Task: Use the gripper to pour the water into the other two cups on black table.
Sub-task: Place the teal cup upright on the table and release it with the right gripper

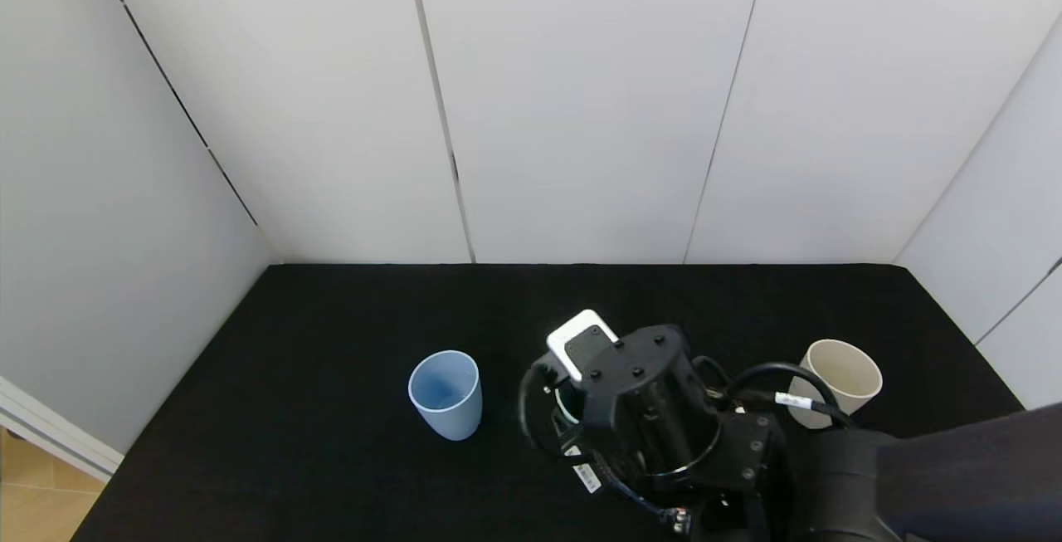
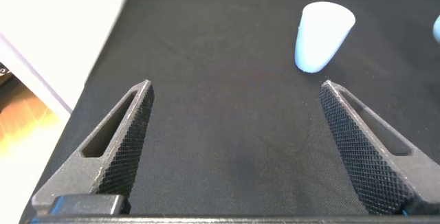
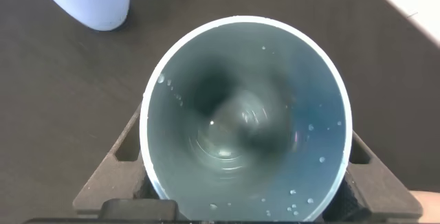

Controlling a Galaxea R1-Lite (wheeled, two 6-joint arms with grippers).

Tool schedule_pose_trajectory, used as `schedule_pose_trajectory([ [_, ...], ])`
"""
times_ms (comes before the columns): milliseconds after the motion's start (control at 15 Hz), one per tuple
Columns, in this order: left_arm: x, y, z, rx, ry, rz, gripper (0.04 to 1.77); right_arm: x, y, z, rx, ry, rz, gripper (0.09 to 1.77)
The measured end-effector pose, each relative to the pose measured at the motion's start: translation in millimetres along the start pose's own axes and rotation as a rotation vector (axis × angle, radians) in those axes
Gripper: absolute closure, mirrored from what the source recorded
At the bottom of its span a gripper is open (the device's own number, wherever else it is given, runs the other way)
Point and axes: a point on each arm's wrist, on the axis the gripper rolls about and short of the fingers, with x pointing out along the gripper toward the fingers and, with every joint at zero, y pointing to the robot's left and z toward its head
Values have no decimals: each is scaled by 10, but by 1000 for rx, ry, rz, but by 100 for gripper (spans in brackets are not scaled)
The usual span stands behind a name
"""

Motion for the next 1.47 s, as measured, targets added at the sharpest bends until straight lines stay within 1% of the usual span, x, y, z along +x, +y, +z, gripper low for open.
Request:
schedule_pose_trajectory([
  [133,0,0,0,0,0,0,9,-49,-116,-158,50,-52,33,63],
  [200,0,0,0,0,0,1,9,-70,-194,-223,78,-72,38,63],
  [400,0,0,1,0,0,1,9,-93,-326,-342,142,-93,32,63],
  [533,0,0,0,0,0,0,9,-61,-369,-392,173,-91,47,63],
  [667,0,0,1,0,0,1,9,26,-403,-474,200,-61,49,63],
  [867,0,0,0,0,0,1,9,231,-421,-624,221,-12,28,63],
  [1200,0,0,0,0,0,1,9,475,-363,-845,206,57,13,63],
  [1467,0,0,0,0,0,1,9,528,-349,-888,206,60,9,63],
])
